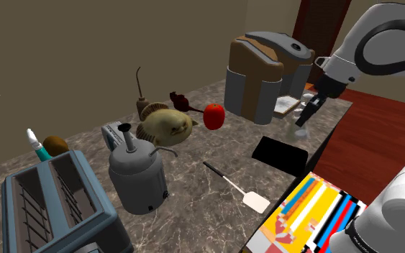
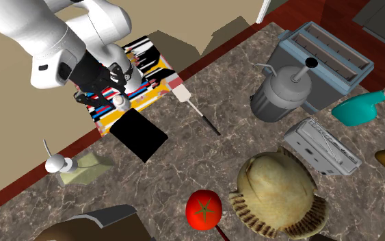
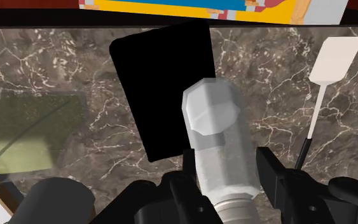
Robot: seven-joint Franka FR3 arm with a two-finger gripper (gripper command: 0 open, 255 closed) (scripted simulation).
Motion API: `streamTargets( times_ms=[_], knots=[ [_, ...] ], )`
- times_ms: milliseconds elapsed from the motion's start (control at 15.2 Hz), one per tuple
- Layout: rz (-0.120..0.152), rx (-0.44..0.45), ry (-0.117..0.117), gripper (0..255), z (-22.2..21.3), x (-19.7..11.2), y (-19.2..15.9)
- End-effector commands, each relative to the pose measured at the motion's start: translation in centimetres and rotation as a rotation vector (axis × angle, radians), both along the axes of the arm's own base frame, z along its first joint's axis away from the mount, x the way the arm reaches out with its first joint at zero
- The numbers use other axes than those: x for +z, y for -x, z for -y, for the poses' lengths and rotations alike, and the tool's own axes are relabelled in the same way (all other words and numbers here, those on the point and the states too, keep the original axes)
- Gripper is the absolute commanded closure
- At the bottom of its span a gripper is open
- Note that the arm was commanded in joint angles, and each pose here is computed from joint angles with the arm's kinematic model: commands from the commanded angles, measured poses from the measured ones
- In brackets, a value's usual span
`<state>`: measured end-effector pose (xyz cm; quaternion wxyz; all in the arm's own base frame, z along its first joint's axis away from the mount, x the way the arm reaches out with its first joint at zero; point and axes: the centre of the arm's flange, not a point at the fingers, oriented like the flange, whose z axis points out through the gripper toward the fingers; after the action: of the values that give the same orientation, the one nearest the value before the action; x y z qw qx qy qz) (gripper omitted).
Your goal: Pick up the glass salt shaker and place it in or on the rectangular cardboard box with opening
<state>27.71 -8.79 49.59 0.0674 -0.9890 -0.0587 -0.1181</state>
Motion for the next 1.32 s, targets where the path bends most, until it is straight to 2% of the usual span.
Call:
streamTargets(
  times_ms=[0,594,1122,1188,1254],
  knots=[
    [0.0,0.0,0.0,255,0.0,-1.2,0.0],
    [0.0,0.0,0.0,255,0.0,-6.0,0.0],
    [0.0,0.0,0.0,255,0.0,-6.0,0.0],
    [0.0,0.0,0.0,0,0.0,-6.0,0.0],
    [0.0,0.0,0.0,0,0.0,-6.0,0.0]
  ],
)
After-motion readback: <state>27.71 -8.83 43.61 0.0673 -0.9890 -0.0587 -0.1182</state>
